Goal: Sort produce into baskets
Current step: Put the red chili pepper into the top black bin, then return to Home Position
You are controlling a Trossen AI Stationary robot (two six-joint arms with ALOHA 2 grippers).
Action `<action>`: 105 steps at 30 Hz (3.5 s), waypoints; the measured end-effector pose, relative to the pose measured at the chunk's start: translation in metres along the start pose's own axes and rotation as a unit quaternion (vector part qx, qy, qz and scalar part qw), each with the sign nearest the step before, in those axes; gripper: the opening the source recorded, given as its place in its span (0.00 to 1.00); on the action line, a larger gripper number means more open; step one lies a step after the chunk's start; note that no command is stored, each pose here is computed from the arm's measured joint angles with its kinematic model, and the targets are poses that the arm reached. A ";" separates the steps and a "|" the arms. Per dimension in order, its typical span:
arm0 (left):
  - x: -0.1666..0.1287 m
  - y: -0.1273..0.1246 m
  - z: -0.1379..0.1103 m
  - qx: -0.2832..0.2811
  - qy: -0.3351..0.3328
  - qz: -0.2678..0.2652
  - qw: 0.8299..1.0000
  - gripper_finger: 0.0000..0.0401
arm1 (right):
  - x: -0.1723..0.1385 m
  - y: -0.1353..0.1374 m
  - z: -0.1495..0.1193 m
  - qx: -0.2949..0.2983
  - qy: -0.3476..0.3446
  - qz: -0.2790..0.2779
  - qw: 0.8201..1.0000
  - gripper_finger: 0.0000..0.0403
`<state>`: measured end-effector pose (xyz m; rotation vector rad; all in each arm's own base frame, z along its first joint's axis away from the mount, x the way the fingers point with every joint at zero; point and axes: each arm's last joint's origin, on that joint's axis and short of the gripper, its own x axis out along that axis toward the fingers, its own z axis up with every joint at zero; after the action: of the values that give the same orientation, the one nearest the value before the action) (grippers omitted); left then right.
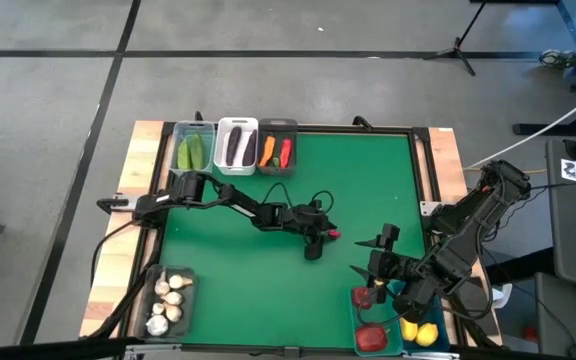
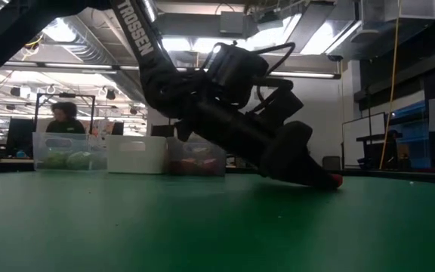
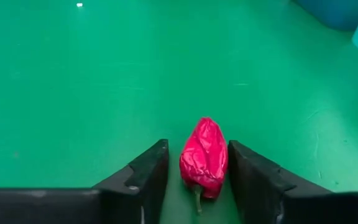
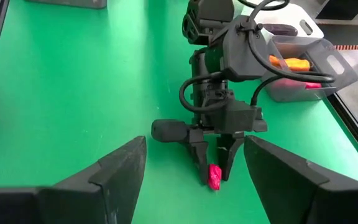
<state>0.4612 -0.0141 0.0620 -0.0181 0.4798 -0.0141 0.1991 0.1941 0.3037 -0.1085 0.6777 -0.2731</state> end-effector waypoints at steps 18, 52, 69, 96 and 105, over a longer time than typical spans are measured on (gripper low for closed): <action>-0.017 -0.003 0.028 -0.047 -0.006 -0.011 0.999 0.17 | 0.000 0.001 -0.001 0.000 0.010 0.010 1.000 0.67; -0.167 0.148 0.057 -0.211 0.065 0.366 0.904 0.19 | 0.000 0.001 -0.001 0.003 0.016 0.020 1.000 0.67; -0.169 0.151 0.053 -0.187 0.097 0.364 0.907 0.46 | 0.000 0.002 0.000 0.011 0.013 0.024 1.000 0.67; -0.339 -0.009 0.168 -0.012 -0.133 0.081 0.988 0.61 | -0.017 -0.019 0.026 -0.030 -0.076 0.033 0.996 0.67; -0.406 -0.051 0.172 0.046 -0.221 -0.031 0.974 0.62 | -0.072 -0.082 0.075 -0.037 -0.238 0.281 0.929 0.67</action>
<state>0.1800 -0.0553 0.4024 0.0551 0.0330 -0.0917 0.1750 0.1368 0.4206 -0.0453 0.2127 0.3288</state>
